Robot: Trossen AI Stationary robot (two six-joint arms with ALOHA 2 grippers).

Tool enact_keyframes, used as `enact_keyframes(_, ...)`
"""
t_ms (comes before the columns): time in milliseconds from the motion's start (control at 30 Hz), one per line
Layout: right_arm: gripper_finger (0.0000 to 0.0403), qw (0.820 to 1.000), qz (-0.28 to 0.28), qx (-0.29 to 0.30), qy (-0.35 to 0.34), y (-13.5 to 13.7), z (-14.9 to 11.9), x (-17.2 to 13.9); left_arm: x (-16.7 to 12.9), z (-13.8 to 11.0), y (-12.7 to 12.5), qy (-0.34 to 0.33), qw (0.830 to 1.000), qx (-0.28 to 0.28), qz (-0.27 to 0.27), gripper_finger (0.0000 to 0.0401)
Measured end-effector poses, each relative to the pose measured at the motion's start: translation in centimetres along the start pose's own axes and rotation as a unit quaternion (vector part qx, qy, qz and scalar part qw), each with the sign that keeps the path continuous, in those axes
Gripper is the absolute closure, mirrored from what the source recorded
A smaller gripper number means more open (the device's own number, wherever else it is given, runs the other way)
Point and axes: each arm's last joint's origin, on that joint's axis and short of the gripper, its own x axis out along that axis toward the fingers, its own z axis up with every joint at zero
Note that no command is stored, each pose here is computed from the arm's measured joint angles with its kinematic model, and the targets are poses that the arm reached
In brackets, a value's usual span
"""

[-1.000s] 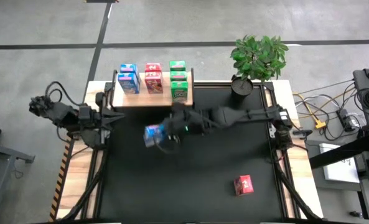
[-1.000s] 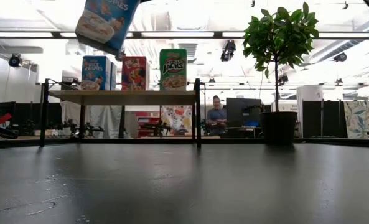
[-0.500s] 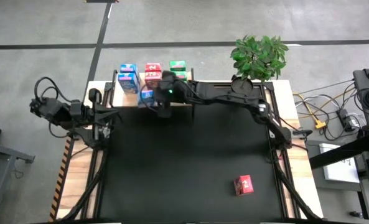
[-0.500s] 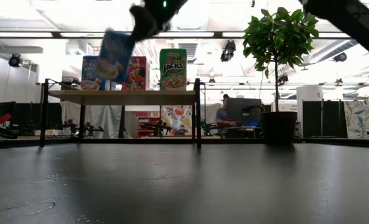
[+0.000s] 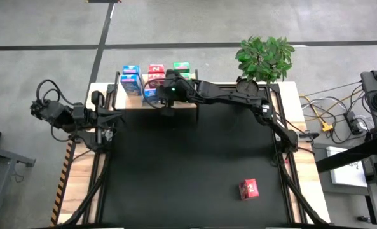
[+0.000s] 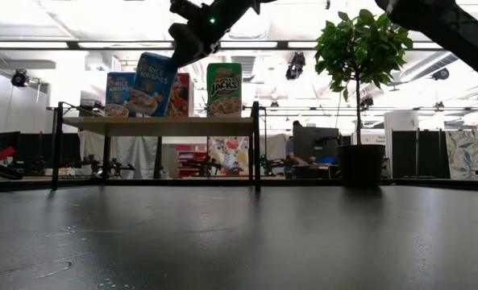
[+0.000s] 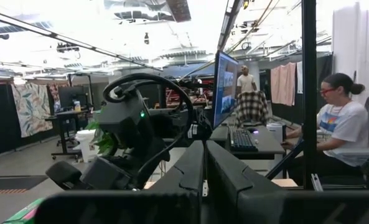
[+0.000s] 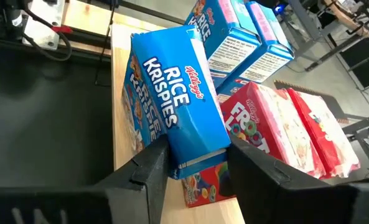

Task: Stack cereal on shelf
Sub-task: Put the blue cereal box on the shelf aligned with the other blue cereal boxes

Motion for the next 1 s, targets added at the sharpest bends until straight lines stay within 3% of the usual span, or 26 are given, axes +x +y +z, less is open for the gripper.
enact_keyframes(467, 0.0196, 1.000, 0.007, 0.014, -0.015, 0.0, 0.2, 0.0, 0.0, 0.1, 0.0, -0.005, 1.000, -0.003, 0.001, 0.0401)
enact_keyframes(867, 0.0192, 1.000, 0.005, 0.021, -0.021, -0.2, 0.4, -0.2, 0.3, -0.1, -0.2, 0.000, 1.000, 0.002, 0.001, 0.0401)
enact_keyframes(1000, 0.0192, 0.999, 0.005, 0.020, -0.025, -0.2, 0.7, -0.8, 0.8, -1.2, -0.6, 0.028, 0.999, 0.011, 0.039, 0.0401)
